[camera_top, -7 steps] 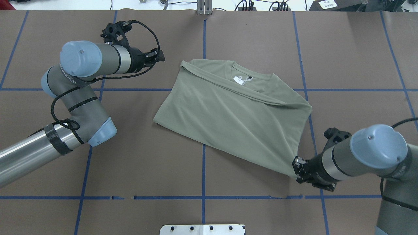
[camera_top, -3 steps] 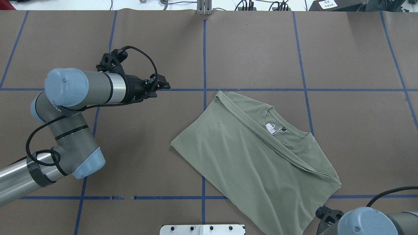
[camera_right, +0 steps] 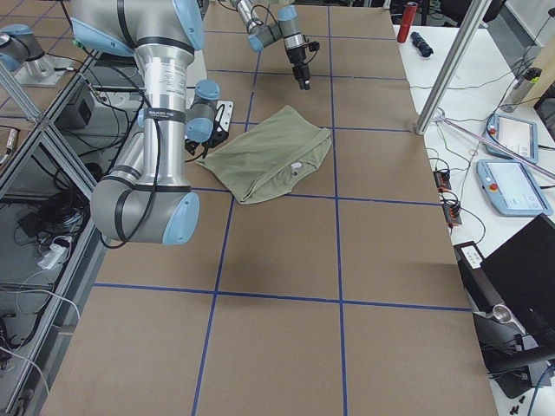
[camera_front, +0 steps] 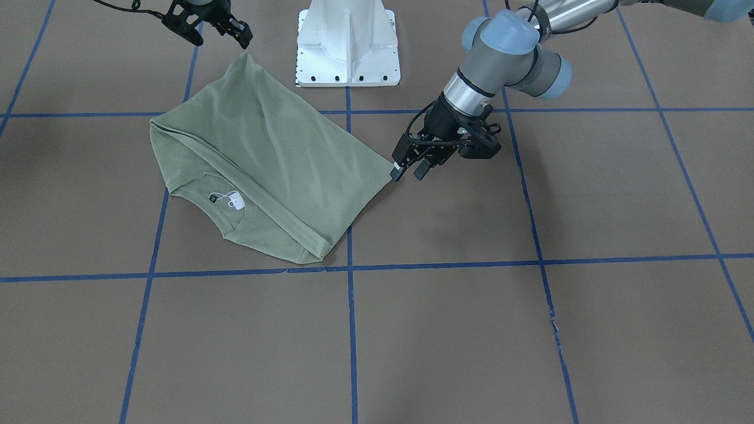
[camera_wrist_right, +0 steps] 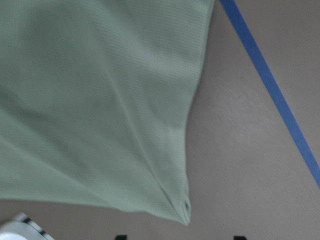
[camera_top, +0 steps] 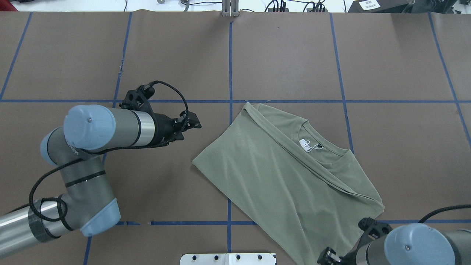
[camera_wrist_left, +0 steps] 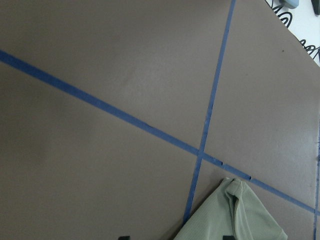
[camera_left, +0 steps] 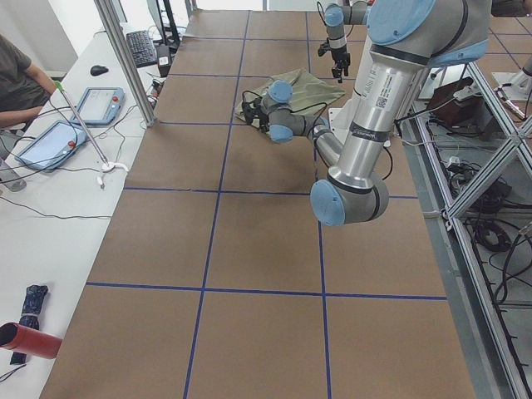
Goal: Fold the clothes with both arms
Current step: 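Pull the shirt toward the robot with the right gripper while the left gripper lowers, then grasp the shirt edge nearest the left gripper with the left gripper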
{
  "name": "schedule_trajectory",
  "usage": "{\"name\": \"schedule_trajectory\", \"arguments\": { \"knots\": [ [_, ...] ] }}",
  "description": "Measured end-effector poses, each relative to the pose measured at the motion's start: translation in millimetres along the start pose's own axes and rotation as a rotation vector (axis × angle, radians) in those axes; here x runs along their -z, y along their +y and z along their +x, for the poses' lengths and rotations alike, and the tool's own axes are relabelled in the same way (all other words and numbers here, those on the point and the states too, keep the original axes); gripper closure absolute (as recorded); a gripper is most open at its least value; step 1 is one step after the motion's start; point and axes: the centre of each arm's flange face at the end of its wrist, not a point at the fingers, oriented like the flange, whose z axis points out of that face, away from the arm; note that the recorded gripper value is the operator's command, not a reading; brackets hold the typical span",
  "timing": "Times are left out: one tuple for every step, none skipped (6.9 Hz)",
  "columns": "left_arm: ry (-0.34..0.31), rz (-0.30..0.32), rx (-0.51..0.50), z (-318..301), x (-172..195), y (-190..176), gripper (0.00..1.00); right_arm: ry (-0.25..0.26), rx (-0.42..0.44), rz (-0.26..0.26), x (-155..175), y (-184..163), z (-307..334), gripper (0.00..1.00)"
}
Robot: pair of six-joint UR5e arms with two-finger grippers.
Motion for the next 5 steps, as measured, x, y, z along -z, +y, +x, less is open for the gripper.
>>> {"name": "schedule_trajectory", "arguments": {
  "knots": [
    [-0.065, 0.005, -0.002, -7, -10, 35, 0.29, -0.077, -0.056, 0.047, 23, -31, -21, 0.0],
    [-0.111, 0.007, -0.011, -17, -24, 59, 0.32, -0.149, -0.102, 0.086, 47, -58, -39, 0.0],
    [-0.144, 0.011, -0.016, -25, -39, 70, 0.33, -0.188, -0.132, 0.115, 62, -77, -48, 0.0],
    [-0.159, 0.015, -0.019, -28, -48, 73, 0.38, -0.2, -0.147, 0.131, 65, -86, -51, 0.0],
    [-0.167, 0.018, -0.023, -30, -52, 74, 0.41, -0.203, -0.151, 0.136, 66, -90, -52, 0.0]
  ]
}}
